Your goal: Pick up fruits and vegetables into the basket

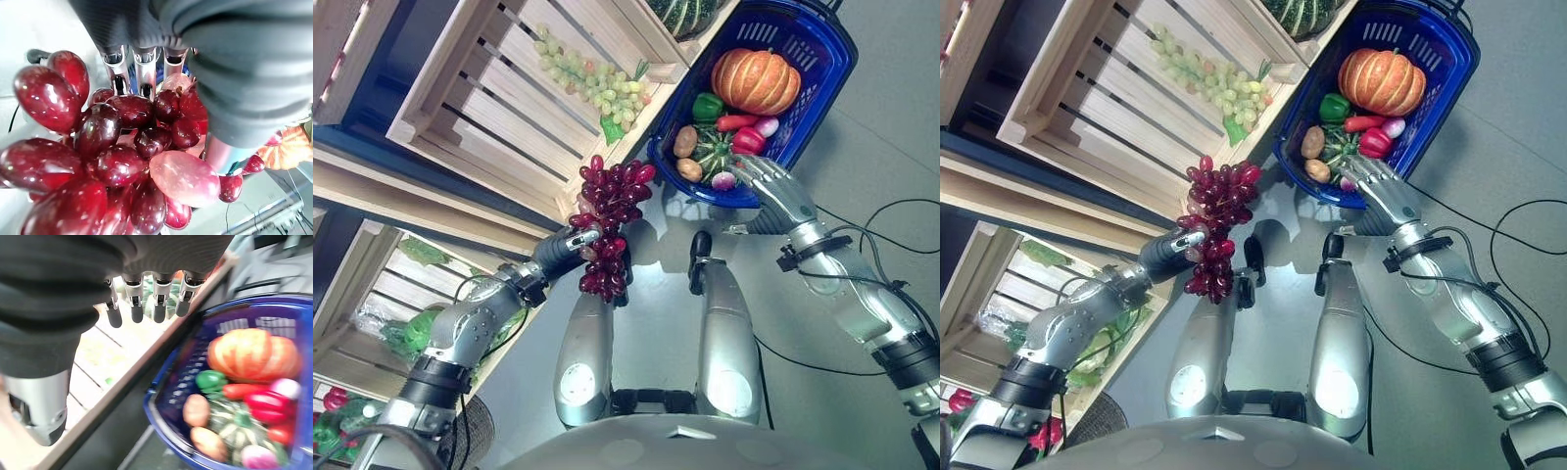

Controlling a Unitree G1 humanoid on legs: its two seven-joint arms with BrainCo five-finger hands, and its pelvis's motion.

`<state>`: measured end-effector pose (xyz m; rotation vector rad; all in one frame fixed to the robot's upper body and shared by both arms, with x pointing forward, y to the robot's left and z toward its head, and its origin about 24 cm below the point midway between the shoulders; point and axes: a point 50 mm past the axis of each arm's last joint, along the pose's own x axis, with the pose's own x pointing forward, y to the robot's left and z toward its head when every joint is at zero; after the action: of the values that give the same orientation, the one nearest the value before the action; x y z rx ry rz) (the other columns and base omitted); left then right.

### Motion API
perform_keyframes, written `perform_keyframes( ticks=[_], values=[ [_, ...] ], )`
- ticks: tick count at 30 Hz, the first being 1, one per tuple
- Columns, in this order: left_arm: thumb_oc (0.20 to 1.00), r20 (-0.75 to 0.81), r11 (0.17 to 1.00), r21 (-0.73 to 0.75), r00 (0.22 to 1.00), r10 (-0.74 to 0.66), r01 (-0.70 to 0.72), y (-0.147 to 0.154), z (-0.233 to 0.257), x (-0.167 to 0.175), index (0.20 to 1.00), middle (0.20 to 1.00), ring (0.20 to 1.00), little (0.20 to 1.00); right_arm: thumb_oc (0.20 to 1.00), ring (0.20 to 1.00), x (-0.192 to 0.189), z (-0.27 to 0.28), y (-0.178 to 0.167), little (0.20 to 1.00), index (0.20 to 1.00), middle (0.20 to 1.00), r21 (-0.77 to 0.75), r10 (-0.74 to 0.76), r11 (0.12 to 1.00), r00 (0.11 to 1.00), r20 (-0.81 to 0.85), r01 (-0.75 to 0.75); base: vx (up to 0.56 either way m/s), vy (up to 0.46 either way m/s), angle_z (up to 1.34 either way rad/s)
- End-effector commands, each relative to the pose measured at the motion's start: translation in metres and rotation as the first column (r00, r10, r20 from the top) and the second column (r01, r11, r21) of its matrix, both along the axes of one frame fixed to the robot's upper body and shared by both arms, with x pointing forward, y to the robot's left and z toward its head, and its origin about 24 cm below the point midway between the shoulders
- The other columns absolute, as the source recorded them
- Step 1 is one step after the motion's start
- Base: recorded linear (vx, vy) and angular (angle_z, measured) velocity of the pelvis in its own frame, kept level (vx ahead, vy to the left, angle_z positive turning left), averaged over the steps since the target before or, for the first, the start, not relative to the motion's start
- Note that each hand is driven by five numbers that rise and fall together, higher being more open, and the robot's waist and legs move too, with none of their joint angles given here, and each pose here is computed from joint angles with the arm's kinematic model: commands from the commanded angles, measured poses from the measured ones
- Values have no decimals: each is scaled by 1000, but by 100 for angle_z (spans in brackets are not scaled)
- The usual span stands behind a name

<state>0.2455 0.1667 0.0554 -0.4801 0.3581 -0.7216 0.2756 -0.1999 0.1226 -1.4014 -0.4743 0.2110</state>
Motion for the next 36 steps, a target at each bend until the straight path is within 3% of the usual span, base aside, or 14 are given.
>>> perform_keyframes(
  ticks=[1, 8, 16, 22, 26, 36],
  values=[
    [200, -12, 987, -59, 989, -150, 149, -15, 7, -17, 200, 200, 200, 200, 1000, 1000, -5, 20, 35, 1000, 1000, 1000, -51, 221, 975, 968, 121, -216, 0, 0, 0],
    [200, -78, 966, -34, 963, -259, 258, -30, 4, -19, 200, 200, 200, 200, 1000, 1000, -7, 35, 70, 1000, 1000, 1000, -150, 382, 922, 900, 207, -357, 0, 0, 0],
    [200, -122, 944, -18, 936, -330, 330, -41, 2, -19, 200, 200, 200, 200, 1000, 1000, -5, 43, 90, 1000, 1000, 1000, -178, 417, 907, 875, 247, -382, 0, 0, 0],
    [200, -110, 928, -3, 922, -370, 372, -48, 3, -17, 200, 200, 200, 200, 1000, 1000, -5, 38, 106, 1000, 1000, 1000, -220, 485, 864, 865, 129, -452, -3, -13, 4],
    [200, -72, 919, 40, 918, -389, 393, -48, 4, -13, 200, 200, 200, 200, 1000, 1000, -2, 27, 115, 1000, 1000, 1000, -253, 500, 832, 865, -47, -495, -5, -40, 4],
    [200, 0, 910, 119, 916, -400, 397, -50, 11, -8, 200, 200, 200, 200, 1000, 1000, -3, 24, 120, 1000, 1000, 1000, -192, 541, 806, 829, -144, -560, -5, -30, 4]
  ],
)
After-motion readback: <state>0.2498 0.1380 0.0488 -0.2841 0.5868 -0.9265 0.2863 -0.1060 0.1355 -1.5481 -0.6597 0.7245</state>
